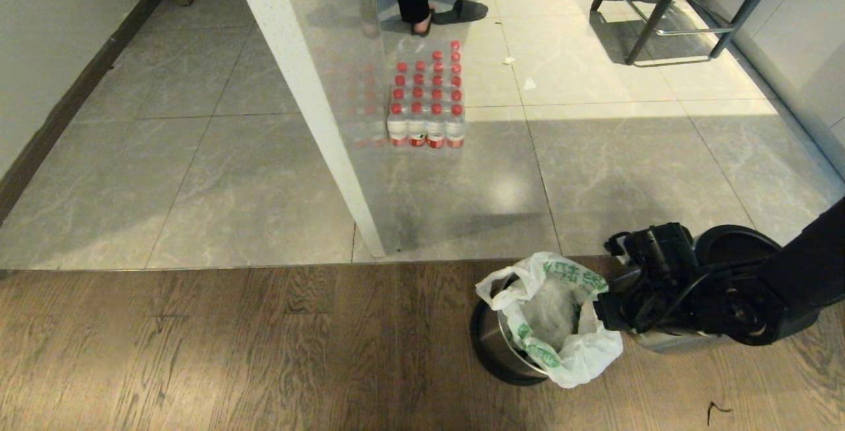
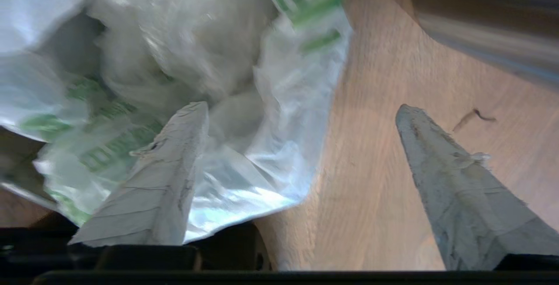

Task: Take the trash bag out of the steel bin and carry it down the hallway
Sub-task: Pick up the trash bag

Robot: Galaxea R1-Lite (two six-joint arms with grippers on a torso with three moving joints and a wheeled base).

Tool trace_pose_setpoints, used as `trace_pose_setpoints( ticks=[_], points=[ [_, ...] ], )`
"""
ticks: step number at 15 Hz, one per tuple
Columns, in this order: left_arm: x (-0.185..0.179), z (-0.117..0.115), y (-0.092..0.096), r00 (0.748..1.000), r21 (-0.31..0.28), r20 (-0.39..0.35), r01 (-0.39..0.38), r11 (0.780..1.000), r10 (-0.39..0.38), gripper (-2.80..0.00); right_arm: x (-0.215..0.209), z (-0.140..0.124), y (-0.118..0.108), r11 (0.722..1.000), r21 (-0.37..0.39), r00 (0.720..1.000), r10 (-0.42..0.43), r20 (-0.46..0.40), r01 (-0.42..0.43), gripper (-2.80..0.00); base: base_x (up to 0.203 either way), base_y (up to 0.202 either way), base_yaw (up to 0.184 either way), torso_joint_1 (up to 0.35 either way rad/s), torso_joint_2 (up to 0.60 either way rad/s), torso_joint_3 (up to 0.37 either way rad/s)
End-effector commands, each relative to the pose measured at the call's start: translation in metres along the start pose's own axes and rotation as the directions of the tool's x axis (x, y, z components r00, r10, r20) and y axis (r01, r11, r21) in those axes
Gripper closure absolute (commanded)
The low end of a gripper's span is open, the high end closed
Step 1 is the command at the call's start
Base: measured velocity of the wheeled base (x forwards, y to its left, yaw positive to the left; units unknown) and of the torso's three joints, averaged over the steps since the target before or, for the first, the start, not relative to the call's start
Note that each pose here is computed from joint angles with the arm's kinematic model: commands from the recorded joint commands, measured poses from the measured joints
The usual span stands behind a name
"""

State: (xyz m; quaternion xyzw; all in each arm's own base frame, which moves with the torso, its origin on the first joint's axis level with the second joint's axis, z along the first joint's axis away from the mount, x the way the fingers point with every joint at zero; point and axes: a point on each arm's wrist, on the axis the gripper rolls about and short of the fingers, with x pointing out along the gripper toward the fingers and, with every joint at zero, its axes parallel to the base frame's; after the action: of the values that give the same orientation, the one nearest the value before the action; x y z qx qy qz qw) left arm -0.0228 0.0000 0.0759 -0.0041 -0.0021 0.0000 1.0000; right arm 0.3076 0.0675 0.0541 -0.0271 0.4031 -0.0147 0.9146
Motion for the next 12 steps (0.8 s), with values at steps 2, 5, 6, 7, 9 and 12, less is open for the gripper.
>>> trace_pose_setpoints(
  ticks=[2,5,6,7,9,12],
  points=[
    [0.000,0.000,0.000,1.000,0.000,0.000,0.000,1.000,0.000,0.00,0.003,0.003,0.005,1.000,-0.002,1.000,0.027,0.013,-0.027,-2.80,0.000,0.000,0.000,0.000,0.00,0.000],
    [0.000,0.000,0.000,1.000,-0.001,0.000,0.000,1.000,0.000,0.00,0.007,0.003,0.010,0.999,0.018,0.999,0.048,0.005,-0.048,-2.80,0.000,0.000,0.000,0.000,0.00,0.000],
    [0.000,0.000,0.000,1.000,0.000,0.000,0.000,1.000,0.000,0.00,0.010,0.005,0.012,0.997,0.041,0.998,0.060,0.009,-0.061,-2.80,0.000,0.000,0.000,0.000,0.00,0.000],
    [0.000,0.000,0.000,1.000,-0.001,0.000,0.000,1.000,0.000,0.00,0.012,0.007,0.014,0.996,0.060,0.998,0.069,0.012,-0.069,-2.80,0.000,0.000,0.000,0.000,0.00,0.000],
    [0.000,0.000,0.000,1.000,0.000,0.000,0.000,1.000,0.000,0.00,0.012,0.008,0.016,0.995,0.062,0.997,0.076,0.011,-0.076,-2.80,0.000,0.000,0.000,0.000,0.00,0.000],
    [0.000,0.000,0.000,1.000,-0.001,0.000,0.000,1.000,0.000,0.00,0.007,0.008,0.019,0.993,0.056,0.995,0.100,0.010,-0.101,-2.80,0.000,0.000,0.000,0.000,0.00,0.000]
  ],
)
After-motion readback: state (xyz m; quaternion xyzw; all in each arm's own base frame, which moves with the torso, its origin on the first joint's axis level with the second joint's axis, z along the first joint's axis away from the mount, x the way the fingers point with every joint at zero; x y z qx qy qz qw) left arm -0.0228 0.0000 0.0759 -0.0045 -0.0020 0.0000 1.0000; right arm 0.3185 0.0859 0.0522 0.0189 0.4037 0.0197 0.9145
